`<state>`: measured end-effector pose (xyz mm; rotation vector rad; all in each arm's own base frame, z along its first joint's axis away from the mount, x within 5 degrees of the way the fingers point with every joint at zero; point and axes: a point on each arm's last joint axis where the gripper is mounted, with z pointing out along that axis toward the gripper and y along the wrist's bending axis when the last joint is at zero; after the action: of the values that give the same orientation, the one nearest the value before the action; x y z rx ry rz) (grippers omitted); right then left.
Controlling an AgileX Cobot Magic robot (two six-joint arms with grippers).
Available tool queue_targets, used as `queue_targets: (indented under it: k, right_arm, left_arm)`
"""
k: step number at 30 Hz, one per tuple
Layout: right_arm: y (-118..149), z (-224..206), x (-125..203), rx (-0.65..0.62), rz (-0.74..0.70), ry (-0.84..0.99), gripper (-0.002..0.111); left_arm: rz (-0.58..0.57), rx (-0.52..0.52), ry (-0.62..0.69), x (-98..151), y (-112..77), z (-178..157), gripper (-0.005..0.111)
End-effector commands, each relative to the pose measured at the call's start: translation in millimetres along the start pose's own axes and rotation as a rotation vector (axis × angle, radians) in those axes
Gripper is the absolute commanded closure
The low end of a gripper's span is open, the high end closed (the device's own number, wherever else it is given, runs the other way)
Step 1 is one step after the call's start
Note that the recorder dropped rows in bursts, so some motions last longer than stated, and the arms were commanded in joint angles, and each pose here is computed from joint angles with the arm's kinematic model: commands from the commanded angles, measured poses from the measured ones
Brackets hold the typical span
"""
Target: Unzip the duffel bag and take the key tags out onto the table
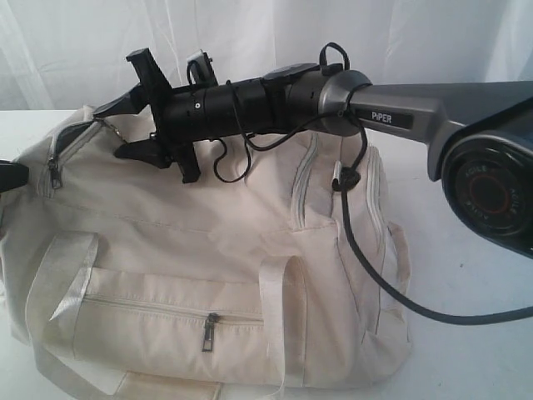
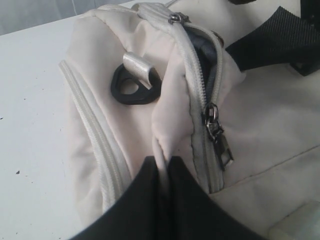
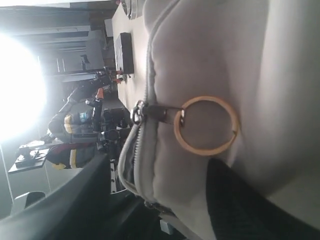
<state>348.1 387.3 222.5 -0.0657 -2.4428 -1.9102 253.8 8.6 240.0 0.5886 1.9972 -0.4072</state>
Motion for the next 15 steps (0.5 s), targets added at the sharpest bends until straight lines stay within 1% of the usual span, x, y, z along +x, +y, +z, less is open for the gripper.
queue_targets:
  k: [1, 6, 10, 12, 15]
  right_arm:
    - [-0.3, 3.5, -0.1, 0.011, -0.008, -0.035, 0.054]
    - [-8.2, 5.9, -3.9, 0.029, 0.023, -0.061, 0.054]
    - [-28.7, 13.4, -6.6, 0.053, 0.104, -0.044, 0.054]
    - [-35.7, 15.9, -7.7, 0.061, 0.116, -0.042, 0.054]
    - [-37.7, 16.5, -9.5, 0.061, 0.125, -0.058, 0.054]
  left_arm:
    - [-0.006, -0.017, 0.002, 0.2, 1.0, -1.5, 0.107]
    - [-0.006, -0.019, 0.002, 0.2, 1.1, -1.5, 0.107]
    - [-0.006, -0.019, 0.002, 0.2, 1.1, -1.5, 0.107]
    - [-0.006, -0.019, 0.002, 0.2, 1.1, -1.5, 0.107]
    - [-0.006, -0.021, 0.003, 0.3, 1.3, -1.5, 0.107]
